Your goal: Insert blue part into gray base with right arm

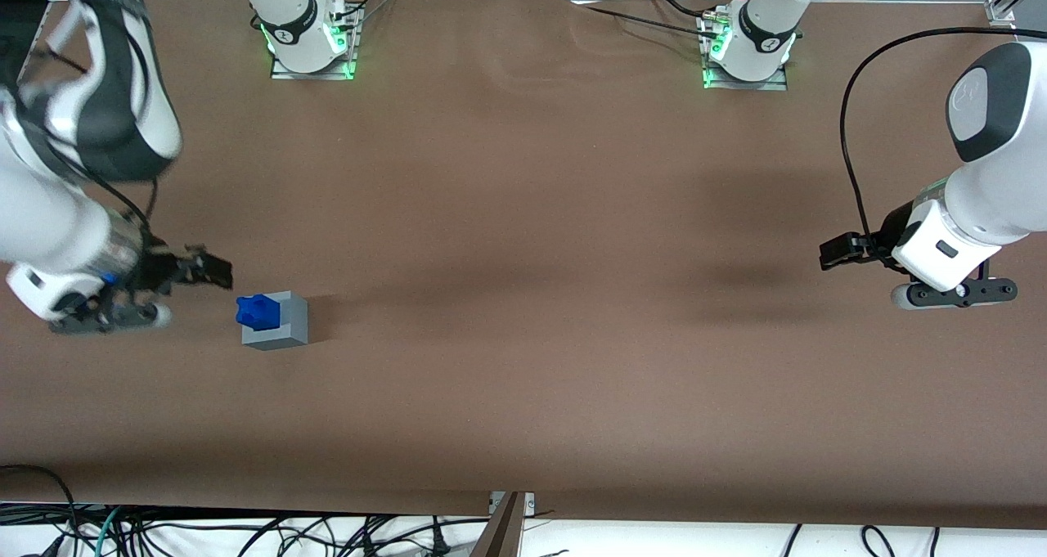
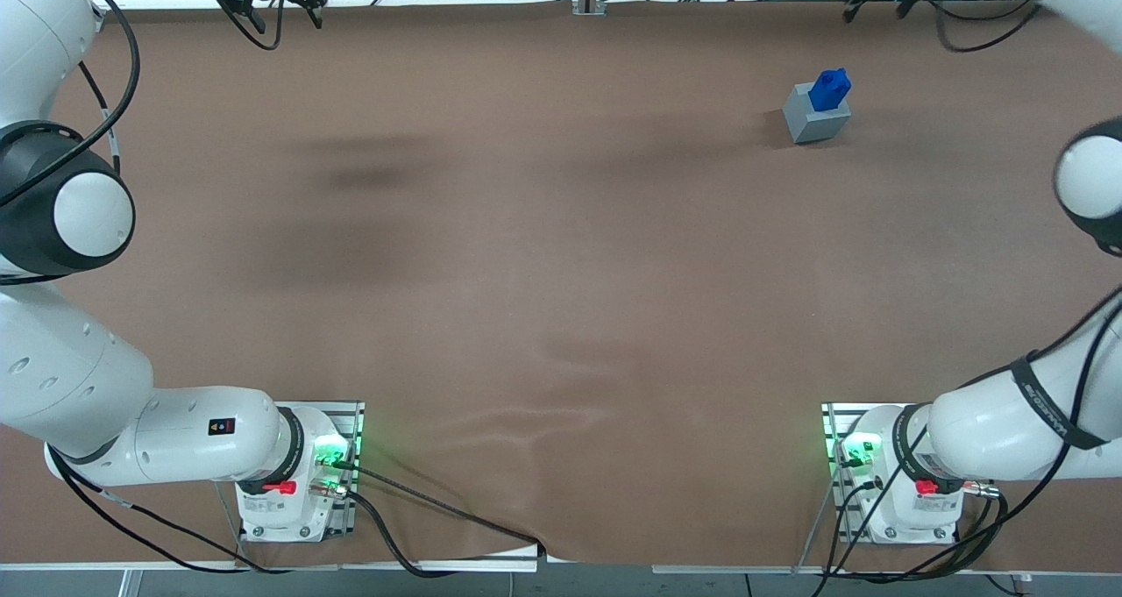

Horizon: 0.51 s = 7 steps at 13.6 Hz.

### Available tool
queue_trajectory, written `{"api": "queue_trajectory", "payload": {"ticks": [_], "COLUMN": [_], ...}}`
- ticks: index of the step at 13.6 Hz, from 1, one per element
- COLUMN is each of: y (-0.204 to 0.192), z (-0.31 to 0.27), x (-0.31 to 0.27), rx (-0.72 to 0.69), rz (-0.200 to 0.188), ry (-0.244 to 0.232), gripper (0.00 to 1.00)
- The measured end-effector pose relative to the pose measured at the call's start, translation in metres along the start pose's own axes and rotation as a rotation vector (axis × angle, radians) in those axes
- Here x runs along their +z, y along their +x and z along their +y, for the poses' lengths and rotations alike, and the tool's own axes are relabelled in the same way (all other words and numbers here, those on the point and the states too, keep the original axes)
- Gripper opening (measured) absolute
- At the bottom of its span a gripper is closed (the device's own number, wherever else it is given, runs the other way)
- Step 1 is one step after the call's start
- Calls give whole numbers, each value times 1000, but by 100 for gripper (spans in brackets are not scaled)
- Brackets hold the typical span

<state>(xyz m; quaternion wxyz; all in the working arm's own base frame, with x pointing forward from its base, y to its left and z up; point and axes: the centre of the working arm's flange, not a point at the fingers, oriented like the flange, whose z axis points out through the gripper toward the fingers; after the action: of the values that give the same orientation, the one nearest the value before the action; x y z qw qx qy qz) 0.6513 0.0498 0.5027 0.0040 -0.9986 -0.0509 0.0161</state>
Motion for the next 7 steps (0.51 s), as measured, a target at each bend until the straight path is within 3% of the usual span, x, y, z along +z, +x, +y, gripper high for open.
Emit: {"api": "queue_trajectory", "payload": {"ticks": [3, 7], "y": [-48, -64], "z": [-5, -6], "x": [-68, -67], "rx": [-3, -3], "rz": [-21, -43], "ry": [-2, 3], "gripper": [99, 100]}}
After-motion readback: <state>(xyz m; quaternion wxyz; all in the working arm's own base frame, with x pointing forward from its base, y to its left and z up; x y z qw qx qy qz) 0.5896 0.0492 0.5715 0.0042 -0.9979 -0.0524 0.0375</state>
